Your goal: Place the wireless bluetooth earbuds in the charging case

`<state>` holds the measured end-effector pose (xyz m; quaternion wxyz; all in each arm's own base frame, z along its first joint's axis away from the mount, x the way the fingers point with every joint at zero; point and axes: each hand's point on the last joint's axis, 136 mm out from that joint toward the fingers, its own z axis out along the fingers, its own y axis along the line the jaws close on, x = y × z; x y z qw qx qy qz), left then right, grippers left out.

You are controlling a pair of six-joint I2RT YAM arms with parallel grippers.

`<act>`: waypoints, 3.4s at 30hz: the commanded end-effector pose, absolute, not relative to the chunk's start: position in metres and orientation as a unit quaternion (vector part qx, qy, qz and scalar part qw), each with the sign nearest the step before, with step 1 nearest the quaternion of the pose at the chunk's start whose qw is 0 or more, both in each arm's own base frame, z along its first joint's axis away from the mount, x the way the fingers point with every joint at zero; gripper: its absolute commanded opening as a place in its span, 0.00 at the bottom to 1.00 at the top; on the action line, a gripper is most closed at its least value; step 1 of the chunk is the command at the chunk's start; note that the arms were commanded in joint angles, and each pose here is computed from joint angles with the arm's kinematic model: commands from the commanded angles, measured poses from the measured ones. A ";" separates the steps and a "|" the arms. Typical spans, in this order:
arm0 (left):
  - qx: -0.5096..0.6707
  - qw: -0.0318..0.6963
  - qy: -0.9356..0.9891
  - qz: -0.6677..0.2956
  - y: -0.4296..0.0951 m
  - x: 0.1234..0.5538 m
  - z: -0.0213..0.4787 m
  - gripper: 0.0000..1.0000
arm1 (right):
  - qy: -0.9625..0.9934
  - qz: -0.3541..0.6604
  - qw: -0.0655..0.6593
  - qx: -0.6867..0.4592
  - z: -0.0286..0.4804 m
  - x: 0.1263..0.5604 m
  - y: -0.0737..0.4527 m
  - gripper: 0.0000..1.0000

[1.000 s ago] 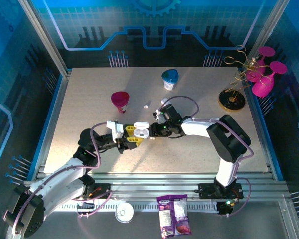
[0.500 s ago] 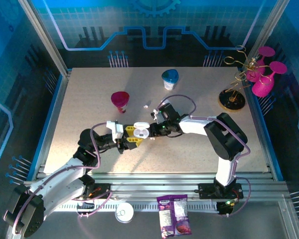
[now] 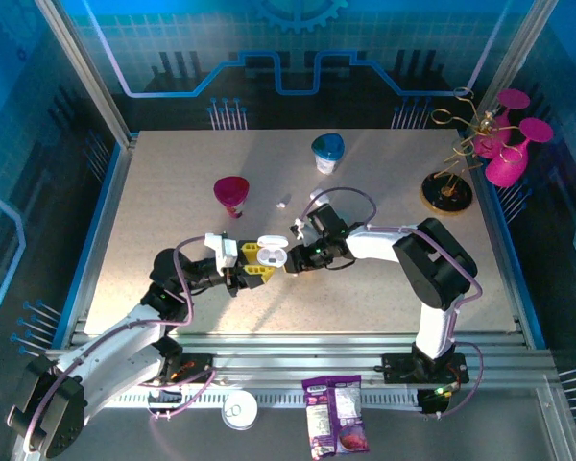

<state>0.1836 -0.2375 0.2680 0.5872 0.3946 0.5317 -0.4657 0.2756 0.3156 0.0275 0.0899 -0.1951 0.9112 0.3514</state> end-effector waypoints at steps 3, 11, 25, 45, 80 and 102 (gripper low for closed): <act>0.398 0.599 0.518 -0.462 -0.237 0.183 0.276 0.25 | 0.906 0.357 0.071 -0.215 0.031 0.258 0.316 0.42; 0.399 0.599 0.518 -0.462 -0.237 0.183 0.276 0.25 | 0.901 0.363 0.072 -0.226 0.038 0.250 0.319 0.38; 0.398 0.598 0.519 -0.463 -0.236 0.182 0.275 0.25 | 0.905 0.355 0.062 -0.227 0.030 0.249 0.323 0.35; 0.396 0.600 0.520 -0.461 -0.234 0.180 0.273 0.25 | 0.931 0.293 0.047 -0.212 0.013 0.254 0.313 0.24; 0.396 0.599 0.521 -0.462 -0.235 0.181 0.272 0.25 | 0.946 0.272 0.094 -0.149 0.033 0.267 0.302 0.18; 0.401 0.591 0.519 -0.470 -0.242 0.189 0.275 0.25 | 0.936 -0.039 0.332 0.107 0.111 0.301 0.146 0.11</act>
